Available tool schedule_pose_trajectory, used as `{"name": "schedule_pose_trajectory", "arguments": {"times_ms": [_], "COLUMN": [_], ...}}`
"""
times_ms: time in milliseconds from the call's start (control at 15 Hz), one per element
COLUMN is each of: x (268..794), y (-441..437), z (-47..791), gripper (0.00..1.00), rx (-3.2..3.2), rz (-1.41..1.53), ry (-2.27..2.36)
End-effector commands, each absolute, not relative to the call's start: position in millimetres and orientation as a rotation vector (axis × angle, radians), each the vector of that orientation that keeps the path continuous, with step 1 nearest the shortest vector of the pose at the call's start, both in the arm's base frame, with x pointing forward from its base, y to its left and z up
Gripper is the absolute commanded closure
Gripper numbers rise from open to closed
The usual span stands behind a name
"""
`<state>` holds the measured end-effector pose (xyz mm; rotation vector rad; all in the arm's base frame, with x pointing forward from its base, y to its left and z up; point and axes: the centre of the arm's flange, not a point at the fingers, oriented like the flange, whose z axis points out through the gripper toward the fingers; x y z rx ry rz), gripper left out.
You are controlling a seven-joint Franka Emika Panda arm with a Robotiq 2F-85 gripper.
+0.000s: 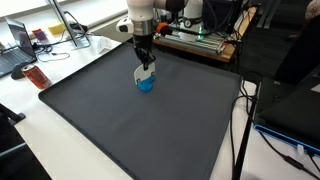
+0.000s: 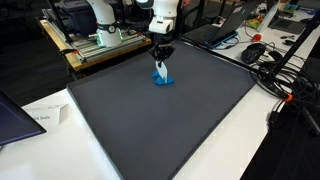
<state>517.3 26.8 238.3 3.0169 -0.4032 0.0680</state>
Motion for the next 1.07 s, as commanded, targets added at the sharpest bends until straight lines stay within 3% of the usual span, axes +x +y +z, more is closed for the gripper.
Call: {"name": "schedule_pose_trajectory", "arguments": {"times_ms": [0,1000], "x": [524.7,528.9], "y": [31.2,14.4], "z": [221.3,184.6], "gripper": [0.99,0.99], "rx": [2.999,3.027], "rz": [0.040,-0.021], "ry": [-0.402,-0.467]}}
